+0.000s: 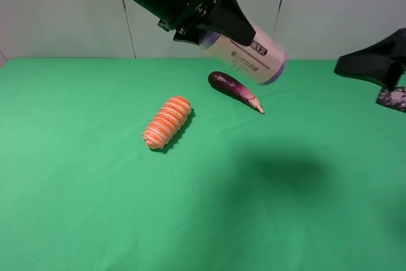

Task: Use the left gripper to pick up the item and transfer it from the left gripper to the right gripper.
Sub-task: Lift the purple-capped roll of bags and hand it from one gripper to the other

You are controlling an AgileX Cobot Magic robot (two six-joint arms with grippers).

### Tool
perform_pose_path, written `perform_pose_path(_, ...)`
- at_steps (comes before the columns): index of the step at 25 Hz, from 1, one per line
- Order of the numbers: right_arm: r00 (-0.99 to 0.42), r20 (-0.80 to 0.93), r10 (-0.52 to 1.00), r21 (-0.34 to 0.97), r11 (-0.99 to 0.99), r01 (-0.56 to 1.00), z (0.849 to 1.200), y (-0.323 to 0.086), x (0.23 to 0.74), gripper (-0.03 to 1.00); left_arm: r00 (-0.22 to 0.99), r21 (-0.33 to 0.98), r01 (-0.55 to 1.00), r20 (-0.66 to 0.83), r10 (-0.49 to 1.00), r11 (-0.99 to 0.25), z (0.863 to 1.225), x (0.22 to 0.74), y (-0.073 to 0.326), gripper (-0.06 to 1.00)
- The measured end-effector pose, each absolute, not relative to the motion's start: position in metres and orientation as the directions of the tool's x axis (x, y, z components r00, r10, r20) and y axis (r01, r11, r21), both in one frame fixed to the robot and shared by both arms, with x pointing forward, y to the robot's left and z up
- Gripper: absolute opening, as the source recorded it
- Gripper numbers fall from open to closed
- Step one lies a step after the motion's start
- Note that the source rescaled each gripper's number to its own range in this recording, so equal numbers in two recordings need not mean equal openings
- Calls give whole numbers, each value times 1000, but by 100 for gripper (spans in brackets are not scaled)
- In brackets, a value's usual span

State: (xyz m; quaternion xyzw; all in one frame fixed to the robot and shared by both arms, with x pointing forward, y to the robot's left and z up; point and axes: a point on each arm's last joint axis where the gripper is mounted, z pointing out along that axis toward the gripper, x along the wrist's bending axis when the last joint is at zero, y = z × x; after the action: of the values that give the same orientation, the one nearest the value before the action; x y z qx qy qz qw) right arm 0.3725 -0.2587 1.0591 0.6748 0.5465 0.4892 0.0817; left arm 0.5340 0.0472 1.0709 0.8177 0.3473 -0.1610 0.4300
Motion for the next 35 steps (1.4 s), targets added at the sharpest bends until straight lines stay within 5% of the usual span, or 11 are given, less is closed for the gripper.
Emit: perform_pose_path(35,-142,874,465,401,-525,751,1032,-232,451,100,794,725,603,-502,344,-334,1079,539,43,0)
